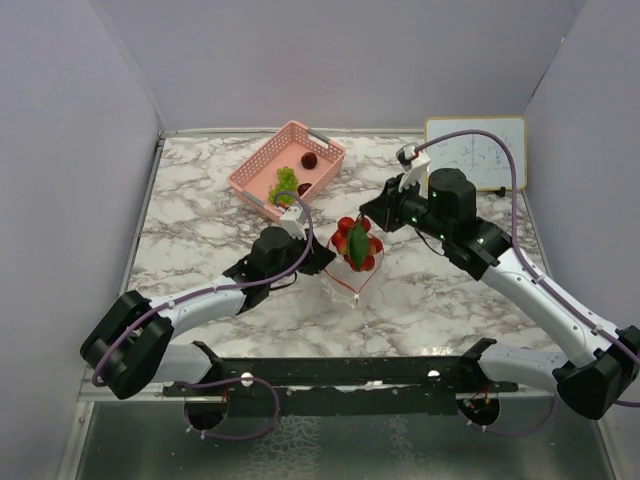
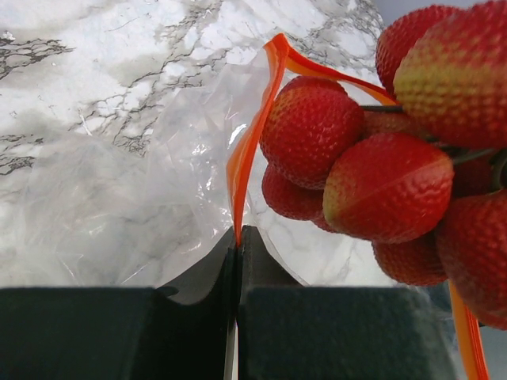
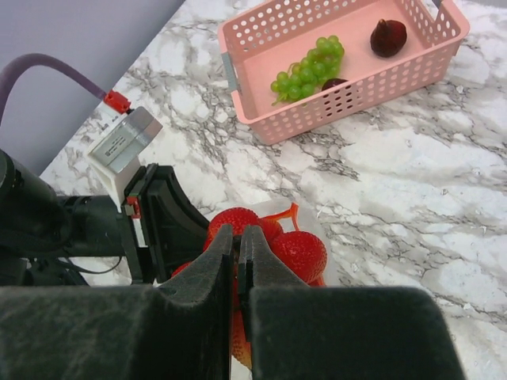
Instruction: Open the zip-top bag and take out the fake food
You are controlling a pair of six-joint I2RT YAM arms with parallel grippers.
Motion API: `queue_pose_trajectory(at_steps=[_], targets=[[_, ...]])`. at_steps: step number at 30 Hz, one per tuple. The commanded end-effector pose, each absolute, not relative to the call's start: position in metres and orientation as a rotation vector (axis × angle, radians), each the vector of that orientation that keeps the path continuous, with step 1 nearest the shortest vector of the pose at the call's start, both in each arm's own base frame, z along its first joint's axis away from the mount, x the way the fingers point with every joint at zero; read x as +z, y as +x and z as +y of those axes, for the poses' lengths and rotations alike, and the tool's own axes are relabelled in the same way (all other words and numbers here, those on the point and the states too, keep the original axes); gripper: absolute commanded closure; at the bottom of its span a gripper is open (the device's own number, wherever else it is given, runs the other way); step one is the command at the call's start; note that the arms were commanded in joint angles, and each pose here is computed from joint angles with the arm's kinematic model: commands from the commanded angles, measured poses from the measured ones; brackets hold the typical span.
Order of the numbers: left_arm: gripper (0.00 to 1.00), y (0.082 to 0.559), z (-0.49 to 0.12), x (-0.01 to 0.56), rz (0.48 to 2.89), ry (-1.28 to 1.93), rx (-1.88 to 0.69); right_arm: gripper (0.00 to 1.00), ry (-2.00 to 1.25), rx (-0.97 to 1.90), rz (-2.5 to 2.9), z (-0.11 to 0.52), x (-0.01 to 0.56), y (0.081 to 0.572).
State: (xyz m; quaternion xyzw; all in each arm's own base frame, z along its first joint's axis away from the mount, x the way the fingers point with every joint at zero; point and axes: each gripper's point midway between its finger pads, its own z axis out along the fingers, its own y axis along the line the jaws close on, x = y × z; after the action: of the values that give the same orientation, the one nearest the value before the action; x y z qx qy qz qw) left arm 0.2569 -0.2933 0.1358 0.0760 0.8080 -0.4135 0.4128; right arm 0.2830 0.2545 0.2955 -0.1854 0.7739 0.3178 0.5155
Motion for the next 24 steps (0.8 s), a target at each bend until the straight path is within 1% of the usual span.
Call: queue_pose_trajectory(at_steps=[1,11,15,20,21,24], targets=[[1.0,0.258,-0.292,0.128,2.031,0.186,-1.028,0.99,-0.421,0.781,1.738,0.258,0.338,0.304],[1.0,0.256,-0.287,0.104,2.074,0.17,-1.002,0.99,-0.405,0.793,1.635,0.27,0.386,0.343],[1.0,0.255,-0.286,0.103,2.076,0.173,-0.995,0.99,-0.4,0.79,1.635,0.283,0.381,0.372],[1.0,0.252,-0.284,0.103,2.077,0.177,-0.996,0.99,-0.416,0.797,1.628,0.313,0.369,0.419],[1.0,0.251,-0.284,0.103,2.079,0.178,-0.998,0.99,-0.422,0.795,1.645,0.321,0.357,0.433],[1.0,0.251,-0.284,0.103,2.079,0.178,-1.006,0.99,-0.455,0.812,1.615,0.341,0.348,0.457]])
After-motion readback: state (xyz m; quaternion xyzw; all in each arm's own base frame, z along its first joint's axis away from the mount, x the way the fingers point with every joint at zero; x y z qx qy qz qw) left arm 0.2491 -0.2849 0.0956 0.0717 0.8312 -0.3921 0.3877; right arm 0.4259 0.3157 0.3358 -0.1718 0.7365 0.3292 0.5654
